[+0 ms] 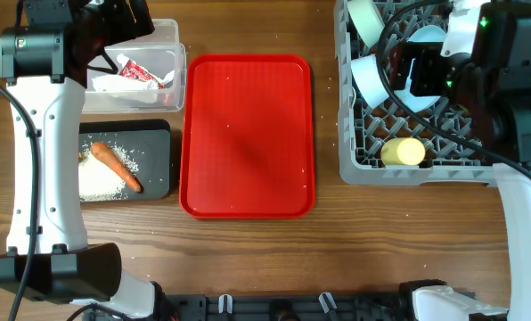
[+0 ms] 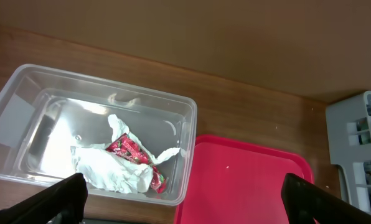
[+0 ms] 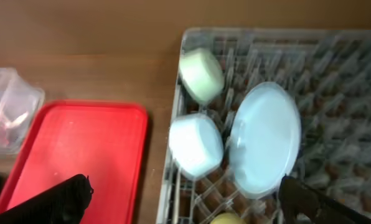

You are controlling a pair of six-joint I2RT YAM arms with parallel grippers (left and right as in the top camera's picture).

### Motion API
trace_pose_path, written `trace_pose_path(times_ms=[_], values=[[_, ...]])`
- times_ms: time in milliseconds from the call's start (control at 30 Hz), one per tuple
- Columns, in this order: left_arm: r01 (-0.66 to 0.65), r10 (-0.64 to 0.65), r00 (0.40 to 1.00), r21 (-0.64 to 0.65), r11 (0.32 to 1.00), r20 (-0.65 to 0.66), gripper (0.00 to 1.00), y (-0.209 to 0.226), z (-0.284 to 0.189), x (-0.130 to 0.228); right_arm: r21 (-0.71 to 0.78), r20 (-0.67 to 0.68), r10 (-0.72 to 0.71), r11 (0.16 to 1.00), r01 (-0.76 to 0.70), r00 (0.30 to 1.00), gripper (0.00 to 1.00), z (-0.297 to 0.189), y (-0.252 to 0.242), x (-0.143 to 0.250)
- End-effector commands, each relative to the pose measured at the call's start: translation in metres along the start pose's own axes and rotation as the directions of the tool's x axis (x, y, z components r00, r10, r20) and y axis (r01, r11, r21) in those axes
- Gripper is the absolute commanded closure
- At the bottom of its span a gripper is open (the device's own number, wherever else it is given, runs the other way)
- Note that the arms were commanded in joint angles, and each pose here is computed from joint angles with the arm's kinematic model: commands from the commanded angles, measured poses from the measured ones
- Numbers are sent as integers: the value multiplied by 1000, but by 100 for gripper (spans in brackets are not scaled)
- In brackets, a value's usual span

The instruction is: Sort waste into correct bins and load items into the dishwasher rack

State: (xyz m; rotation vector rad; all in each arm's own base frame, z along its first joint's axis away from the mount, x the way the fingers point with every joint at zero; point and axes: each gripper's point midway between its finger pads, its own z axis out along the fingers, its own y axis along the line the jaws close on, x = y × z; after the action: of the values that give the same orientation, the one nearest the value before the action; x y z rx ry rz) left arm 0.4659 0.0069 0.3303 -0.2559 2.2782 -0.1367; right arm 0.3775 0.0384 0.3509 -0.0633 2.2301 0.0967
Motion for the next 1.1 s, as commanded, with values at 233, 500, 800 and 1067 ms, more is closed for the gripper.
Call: trace_pose_path(times_ms=[233, 500, 800, 1067], values=[[2, -2, 1000, 15, 1000, -3, 0, -3, 1, 0, 79, 397, -81, 995, 54, 914, 0, -37, -25, 85], [2, -2, 1000, 15, 1000, -3, 0, -3, 1, 0, -14, 586, -66, 996, 92, 808, 0, -15, -9, 182], [2, -2, 1000, 15, 1000, -3, 0, -3, 1, 0, -93, 624, -20, 991, 100, 781, 0, -3, 2, 213], [2, -2, 1000, 15, 1000, -3, 0, -3, 1, 0, -116, 629, -21, 986, 120, 777, 0, -3, 7, 218]])
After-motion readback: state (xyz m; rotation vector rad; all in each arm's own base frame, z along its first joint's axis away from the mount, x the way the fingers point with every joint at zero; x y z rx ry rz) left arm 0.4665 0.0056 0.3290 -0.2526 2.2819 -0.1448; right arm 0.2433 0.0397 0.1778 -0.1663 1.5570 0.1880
